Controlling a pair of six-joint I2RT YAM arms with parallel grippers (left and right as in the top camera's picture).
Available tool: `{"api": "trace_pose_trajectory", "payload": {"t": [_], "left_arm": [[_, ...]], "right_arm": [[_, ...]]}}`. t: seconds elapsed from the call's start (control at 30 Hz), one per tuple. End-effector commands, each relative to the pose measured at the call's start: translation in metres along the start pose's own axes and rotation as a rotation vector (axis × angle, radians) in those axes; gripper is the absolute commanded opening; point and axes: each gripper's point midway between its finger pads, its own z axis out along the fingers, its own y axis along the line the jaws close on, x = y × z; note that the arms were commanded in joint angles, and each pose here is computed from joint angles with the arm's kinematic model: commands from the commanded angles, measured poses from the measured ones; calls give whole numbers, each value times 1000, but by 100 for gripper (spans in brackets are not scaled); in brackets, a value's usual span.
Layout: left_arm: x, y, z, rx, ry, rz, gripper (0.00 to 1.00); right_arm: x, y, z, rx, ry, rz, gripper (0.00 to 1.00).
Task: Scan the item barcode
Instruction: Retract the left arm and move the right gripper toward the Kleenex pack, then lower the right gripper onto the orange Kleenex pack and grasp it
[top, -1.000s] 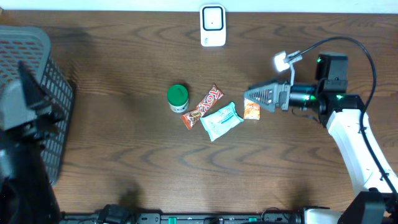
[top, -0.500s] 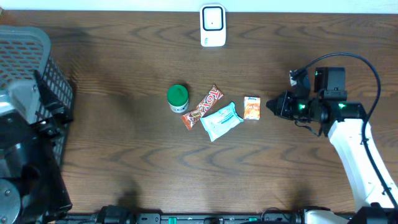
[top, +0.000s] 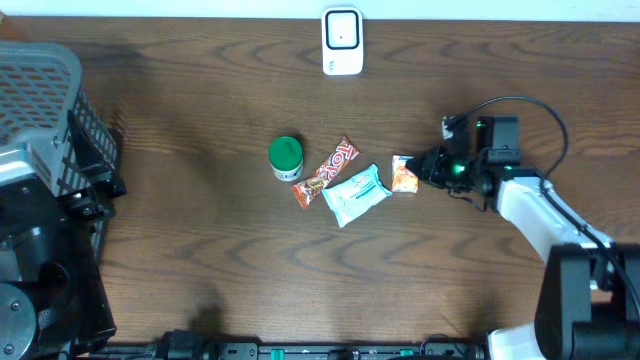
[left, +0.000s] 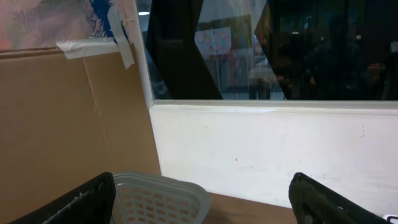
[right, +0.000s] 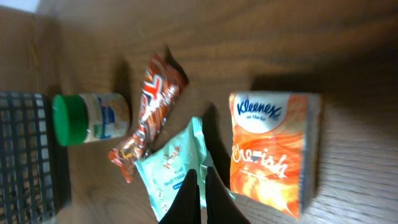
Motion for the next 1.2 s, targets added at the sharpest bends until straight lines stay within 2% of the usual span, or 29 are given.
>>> {"api": "trace_pose_trajectory", "payload": {"t": [0.0,0.1,0.3,0.4,0.53,0.73,0.87,1.17], "left_arm": [[-2,1,-1,-1,-8,-8,89],[-2,1,-1,-2,-8,-8,89],[-2,1,-1,-2,-8,-8,89],[-2,1,-1,-2,-8,-8,89],[-2,1,-1,-2,-7,-8,89],[-2,1,-1,-2,-8,-8,89],[-2,1,-1,-2,-8,-8,89],[-2,1,-1,-1,-8,-8,89]], "right_arm": [[22,-6,22,-5,90,42,1],[36,-28,40,57,143,77,1],[37,-52,45,158,131,89,1],[35,-37,42,93,137,50,1],[22,12,20,-90,116,-37,1],[-12,38,-24,-105,-46,-88,1],[-11,15,-18,-16,-47,-51,1],[25,-46,27,92,119,93,1]]}}
